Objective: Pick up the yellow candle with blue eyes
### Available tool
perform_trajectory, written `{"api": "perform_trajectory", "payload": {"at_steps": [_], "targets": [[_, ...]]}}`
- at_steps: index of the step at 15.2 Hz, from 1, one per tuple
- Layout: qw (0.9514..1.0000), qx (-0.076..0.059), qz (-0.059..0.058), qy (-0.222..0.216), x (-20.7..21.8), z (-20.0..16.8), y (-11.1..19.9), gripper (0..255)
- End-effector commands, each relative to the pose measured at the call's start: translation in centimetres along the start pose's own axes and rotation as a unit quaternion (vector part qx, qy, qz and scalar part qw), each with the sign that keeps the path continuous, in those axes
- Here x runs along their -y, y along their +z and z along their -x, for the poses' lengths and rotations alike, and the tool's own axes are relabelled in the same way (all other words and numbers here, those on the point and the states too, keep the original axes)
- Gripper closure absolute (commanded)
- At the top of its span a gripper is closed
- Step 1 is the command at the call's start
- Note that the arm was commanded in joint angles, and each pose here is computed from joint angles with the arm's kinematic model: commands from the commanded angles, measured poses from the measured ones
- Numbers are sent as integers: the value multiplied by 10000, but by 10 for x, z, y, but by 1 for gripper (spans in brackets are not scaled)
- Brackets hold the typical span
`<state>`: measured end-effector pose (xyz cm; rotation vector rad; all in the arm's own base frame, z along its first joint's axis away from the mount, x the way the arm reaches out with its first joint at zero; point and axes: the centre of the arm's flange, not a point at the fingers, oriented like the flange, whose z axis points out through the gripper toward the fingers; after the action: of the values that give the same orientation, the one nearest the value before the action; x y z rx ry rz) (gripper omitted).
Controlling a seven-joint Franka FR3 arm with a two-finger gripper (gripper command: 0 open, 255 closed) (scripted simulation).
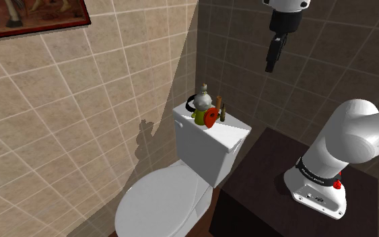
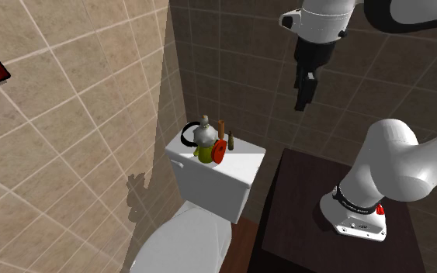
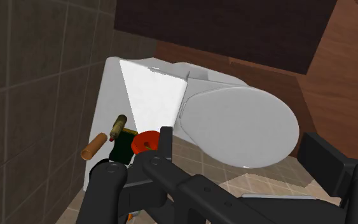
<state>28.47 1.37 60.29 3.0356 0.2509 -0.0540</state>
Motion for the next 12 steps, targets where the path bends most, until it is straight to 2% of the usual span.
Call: {"api": "perform_trajectory", "payload": {"at_steps": [1,12], "targets": [[10000,0,0,0,0,0,0,0],[9972,-657,-332,-121,-63,-80,93,0]]}}
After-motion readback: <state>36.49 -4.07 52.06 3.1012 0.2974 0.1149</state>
